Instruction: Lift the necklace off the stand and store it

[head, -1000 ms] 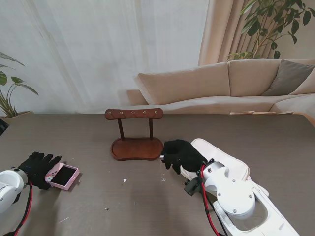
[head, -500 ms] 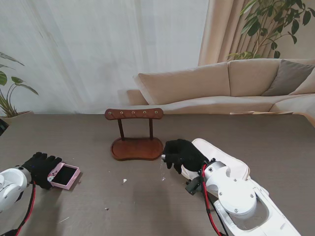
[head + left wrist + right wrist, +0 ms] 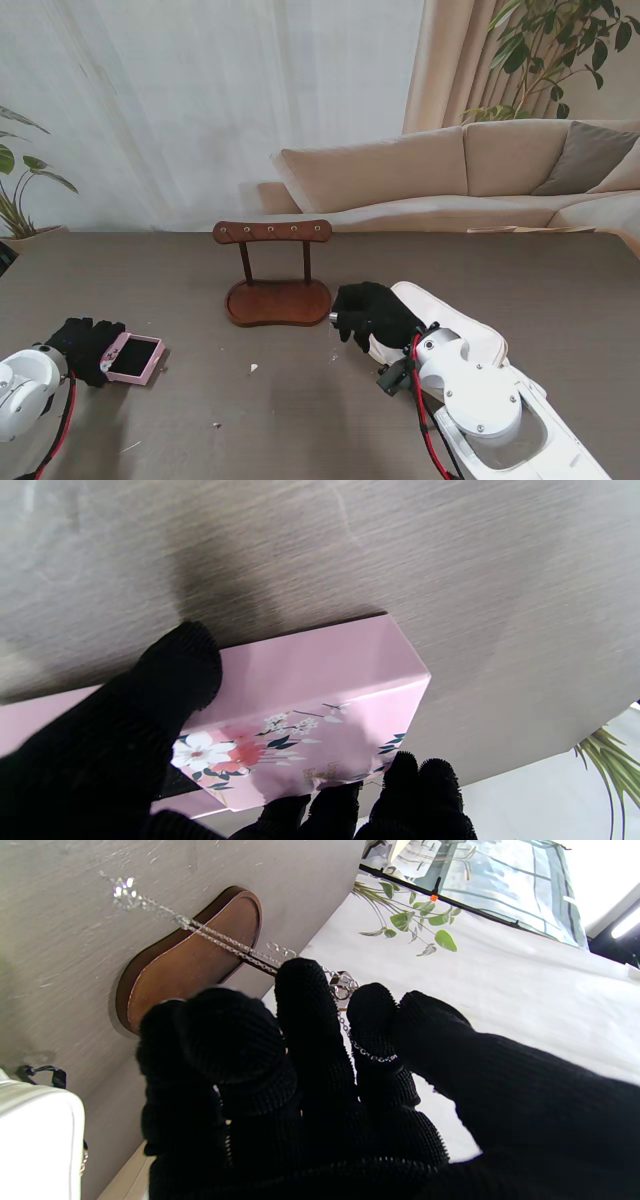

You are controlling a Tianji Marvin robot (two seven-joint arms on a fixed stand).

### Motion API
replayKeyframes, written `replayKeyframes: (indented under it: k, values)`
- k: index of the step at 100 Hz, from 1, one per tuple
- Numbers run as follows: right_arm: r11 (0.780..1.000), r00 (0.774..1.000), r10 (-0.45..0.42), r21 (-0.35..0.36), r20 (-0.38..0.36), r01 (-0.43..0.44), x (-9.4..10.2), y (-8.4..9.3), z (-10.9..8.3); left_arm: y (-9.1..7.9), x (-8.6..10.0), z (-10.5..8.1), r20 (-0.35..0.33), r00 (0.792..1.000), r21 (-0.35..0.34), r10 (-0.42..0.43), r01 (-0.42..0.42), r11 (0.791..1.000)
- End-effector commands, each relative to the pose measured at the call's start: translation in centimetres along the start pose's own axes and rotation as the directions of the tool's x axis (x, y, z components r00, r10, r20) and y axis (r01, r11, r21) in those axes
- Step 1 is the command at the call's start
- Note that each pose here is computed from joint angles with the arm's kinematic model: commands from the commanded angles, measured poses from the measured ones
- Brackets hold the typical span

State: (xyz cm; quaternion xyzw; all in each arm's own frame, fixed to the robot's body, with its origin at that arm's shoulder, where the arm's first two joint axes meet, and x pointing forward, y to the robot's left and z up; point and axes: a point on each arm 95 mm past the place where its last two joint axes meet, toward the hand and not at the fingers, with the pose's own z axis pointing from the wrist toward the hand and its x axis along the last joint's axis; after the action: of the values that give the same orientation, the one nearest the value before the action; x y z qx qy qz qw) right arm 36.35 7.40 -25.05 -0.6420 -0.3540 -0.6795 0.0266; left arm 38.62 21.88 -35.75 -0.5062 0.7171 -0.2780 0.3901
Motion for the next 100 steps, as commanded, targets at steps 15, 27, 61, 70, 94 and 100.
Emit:
replayKeyframes:
  k: [15, 27, 61, 70, 94, 100]
  values:
    - [1.0, 1.0, 0.022, 0.012, 0.006, -0.022, -0.2, -0.4, -0.3, 6.1, 3.7, 0.3, -0.069, 0.995, -0.136, -0.074, 0.064, 0.989]
    - [1.0, 1.0, 0.027, 0.006, 0.005, -0.028, -0.2, -0.4, -0.3, 6.7, 4.4, 0.6, -0.08, 0.991, -0.131, -0.104, 0.093, 0.987]
    - [0.999, 0.999, 0.036, -0.002, 0.001, -0.036, -0.2, -0.2, -0.4, 6.9, 5.3, 0.8, -0.121, 0.983, -0.114, -0.14, 0.127, 0.985]
    - [0.999, 0.999, 0.038, -0.001, 0.001, -0.038, -0.3, -0.2, -0.4, 7.0, 5.6, 0.7, -0.127, 0.974, -0.095, -0.186, 0.175, 0.98]
    - [0.999, 0.999, 0.047, 0.002, -0.003, -0.047, -0.3, -0.4, -0.4, 6.9, 6.0, 0.5, -0.147, 0.961, -0.036, -0.235, 0.233, 0.972]
    - [0.999, 0.999, 0.049, 0.002, -0.004, -0.049, -0.3, -0.4, -0.3, 6.8, 6.0, 0.4, -0.149, 0.957, -0.026, -0.25, 0.249, 0.968]
